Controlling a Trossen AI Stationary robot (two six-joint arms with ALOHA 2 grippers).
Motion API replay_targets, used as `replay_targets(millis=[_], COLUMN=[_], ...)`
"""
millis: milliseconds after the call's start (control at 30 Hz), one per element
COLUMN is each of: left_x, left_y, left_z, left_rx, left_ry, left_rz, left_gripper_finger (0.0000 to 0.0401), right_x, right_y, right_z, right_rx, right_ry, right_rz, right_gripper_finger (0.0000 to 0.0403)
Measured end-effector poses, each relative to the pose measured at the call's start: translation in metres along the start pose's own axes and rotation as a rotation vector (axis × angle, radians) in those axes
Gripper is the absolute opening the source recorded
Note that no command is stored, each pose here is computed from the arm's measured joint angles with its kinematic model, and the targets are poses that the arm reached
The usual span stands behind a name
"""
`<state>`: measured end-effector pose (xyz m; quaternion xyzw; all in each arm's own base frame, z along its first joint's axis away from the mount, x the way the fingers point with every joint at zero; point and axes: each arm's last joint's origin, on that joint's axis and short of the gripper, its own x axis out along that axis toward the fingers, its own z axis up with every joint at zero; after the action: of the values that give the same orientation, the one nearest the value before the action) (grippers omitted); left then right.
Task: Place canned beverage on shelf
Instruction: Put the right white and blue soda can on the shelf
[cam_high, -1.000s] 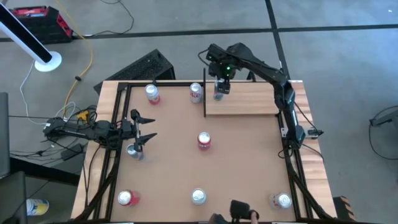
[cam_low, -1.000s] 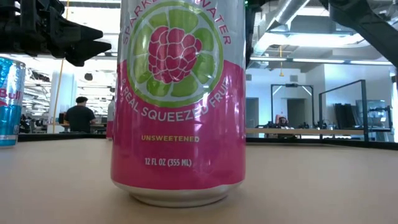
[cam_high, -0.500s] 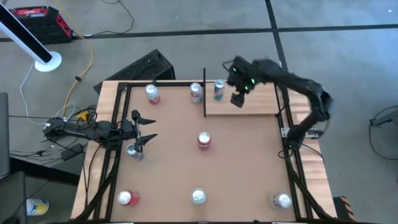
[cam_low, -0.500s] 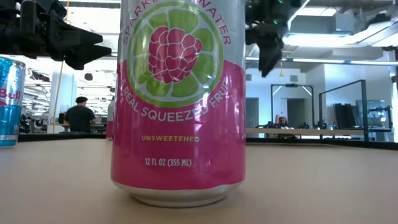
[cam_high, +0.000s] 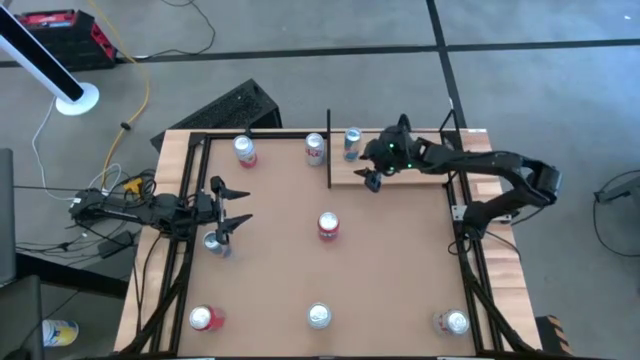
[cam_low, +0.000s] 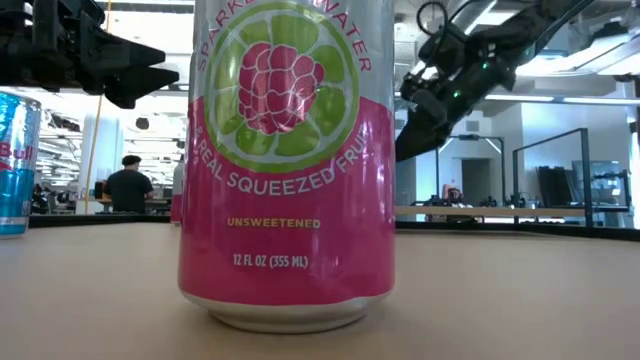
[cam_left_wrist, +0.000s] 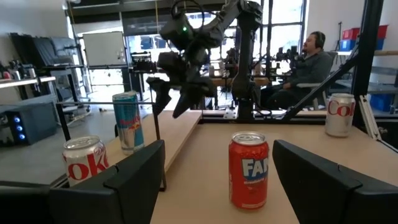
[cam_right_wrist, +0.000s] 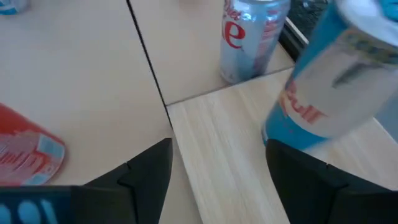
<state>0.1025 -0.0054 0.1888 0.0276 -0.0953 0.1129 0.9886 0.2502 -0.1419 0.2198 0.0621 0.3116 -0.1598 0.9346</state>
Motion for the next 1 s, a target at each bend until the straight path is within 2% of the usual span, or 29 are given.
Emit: replay_targets(millis=[100, 167, 367, 667, 833, 1000], left_x=[0.000, 0.000, 0.000, 0.000, 0.000, 0.000], left_y=[0.000, 0.000, 0.000, 0.000, 0.000, 0.000], left_z=[-0.001, -0.001, -0.002, -0.001, -0.001, -0.001], left_rx=[0.002, 0.005, 0.005, 0.004, 0.005, 0.006], left_ry=[0.006, 0.013, 0.015, 0.014, 0.014, 0.014], left_rz=[-0.001, -0.002, -0.002, -0.001, -0.001, -0.001], left_gripper_finger=[0.0284, 0.0284, 0.0284, 0.0284, 0.0284, 0.0284], right_x=[0.010, 0.016, 0.027, 0.034, 0.040, 0.041], right_y=[-0.005, -0.007, -0.019, -0.040, -0.040, -0.041], right_z=[-0.003, -0.004, -0.009, -0.020, -0.025, -0.024], right_rx=[0.011, 0.013, -0.009, 0.025, 0.029, 0.007], right_ry=[0.000, -0.005, 0.003, 0.041, 0.056, 0.043], right_rz=[-0.009, -0.014, -0.039, -0.085, -0.034, -0.036], right_gripper_finger=[0.0244, 0.0204, 0.0027, 0.0015, 0.0015, 0.0015])
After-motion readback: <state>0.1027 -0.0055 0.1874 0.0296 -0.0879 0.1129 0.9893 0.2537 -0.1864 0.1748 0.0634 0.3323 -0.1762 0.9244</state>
